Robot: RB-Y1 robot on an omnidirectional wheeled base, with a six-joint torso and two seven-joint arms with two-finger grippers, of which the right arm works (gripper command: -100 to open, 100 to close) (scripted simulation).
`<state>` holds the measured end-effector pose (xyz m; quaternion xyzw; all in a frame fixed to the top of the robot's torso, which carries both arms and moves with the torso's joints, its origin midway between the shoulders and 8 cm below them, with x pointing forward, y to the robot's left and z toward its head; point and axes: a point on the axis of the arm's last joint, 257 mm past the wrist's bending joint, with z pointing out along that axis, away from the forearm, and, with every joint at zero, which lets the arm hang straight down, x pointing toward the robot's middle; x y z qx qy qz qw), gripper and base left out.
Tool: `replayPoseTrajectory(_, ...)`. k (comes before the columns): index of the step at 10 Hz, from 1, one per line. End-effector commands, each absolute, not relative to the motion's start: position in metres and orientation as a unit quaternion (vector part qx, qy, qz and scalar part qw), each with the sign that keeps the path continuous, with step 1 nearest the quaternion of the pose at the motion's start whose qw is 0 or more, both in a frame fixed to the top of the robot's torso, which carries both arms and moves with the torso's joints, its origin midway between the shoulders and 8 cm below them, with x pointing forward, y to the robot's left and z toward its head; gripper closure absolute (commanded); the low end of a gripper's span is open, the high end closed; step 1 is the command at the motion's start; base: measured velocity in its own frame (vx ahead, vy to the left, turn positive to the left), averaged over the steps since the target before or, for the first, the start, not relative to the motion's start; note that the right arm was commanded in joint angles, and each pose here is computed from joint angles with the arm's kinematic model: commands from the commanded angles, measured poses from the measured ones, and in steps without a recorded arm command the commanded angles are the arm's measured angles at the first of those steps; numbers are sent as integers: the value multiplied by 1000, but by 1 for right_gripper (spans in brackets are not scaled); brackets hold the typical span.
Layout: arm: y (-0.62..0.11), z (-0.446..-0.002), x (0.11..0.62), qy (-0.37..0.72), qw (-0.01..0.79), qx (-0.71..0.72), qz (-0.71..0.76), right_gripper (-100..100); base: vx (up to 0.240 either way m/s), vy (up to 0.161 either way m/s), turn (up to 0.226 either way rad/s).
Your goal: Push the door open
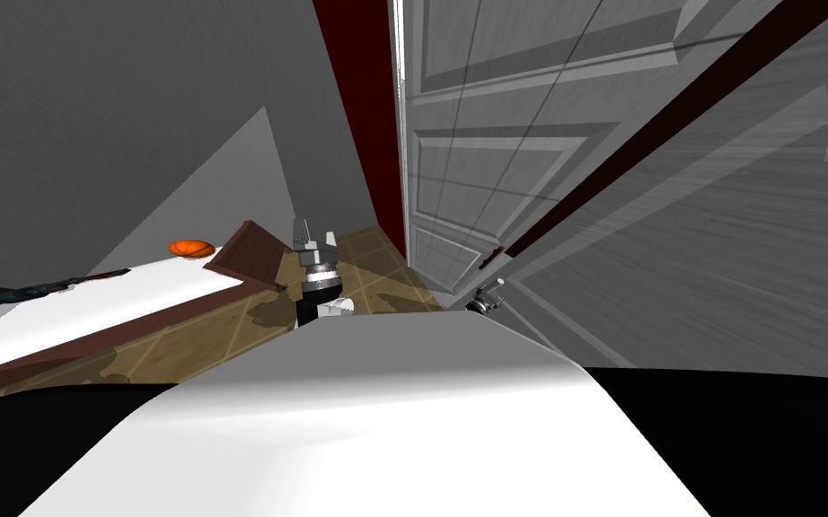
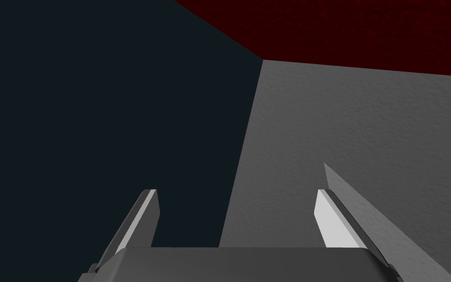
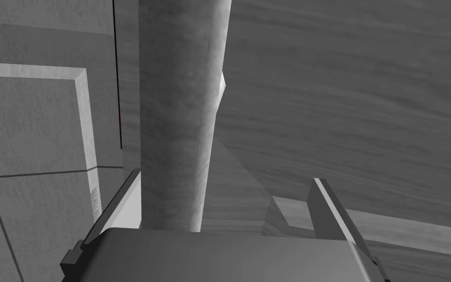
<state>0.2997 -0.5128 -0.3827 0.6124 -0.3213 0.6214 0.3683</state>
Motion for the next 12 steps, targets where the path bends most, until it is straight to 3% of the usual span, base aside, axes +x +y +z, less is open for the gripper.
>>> replayPoseTrajectory(1,-537,-386,270,-321,399,609,606,100,-4,2,22)
replayPoseTrajectory(12,-535,-379,277,-322,395,606,610,100,-3,-13,8)
